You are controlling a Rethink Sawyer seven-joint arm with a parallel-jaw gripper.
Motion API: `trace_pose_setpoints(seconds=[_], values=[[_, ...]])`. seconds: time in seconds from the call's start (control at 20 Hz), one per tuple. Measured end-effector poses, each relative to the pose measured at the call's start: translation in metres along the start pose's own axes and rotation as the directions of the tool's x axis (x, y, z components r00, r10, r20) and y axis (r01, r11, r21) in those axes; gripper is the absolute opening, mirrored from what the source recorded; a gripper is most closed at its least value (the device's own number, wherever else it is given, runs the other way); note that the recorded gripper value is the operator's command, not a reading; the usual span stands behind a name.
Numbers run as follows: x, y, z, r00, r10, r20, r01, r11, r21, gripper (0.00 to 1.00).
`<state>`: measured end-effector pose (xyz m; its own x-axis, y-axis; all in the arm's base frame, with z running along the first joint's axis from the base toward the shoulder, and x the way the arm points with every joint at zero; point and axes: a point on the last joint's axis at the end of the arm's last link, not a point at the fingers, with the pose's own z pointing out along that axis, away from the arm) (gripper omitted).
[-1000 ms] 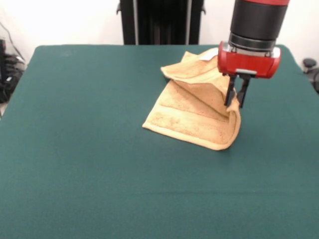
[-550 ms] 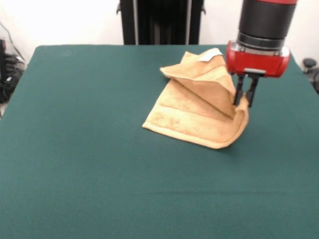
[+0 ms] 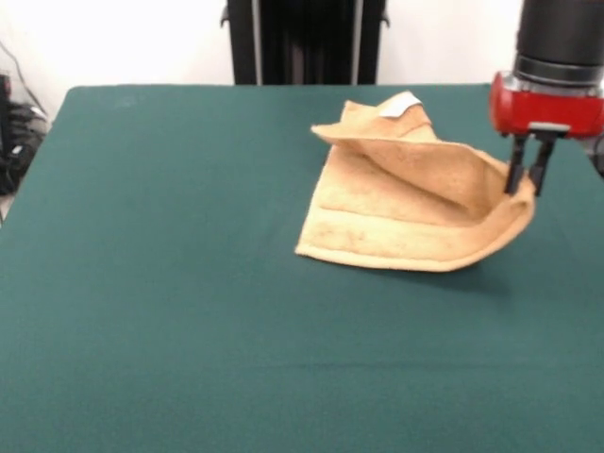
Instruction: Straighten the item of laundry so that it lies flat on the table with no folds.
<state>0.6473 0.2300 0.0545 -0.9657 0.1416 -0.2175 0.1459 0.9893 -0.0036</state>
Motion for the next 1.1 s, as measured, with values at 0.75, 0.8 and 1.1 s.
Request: trace_pose_setpoints(seconds=[0.75, 0.8, 1.1], values=[[0.014, -0.003, 0.035, 0.998, 0.048, -0.046, -0.047, 0.999, 0.004, 0.0], [0.015, -0.003, 0.035, 0.998, 0.047, -0.044, -0.047, 0.999, 0.004, 0.0], [0.017, 0.0, 0.038, 0.998, 0.041, -0.038, -0.041, 0.999, 0.002, 1.0]])
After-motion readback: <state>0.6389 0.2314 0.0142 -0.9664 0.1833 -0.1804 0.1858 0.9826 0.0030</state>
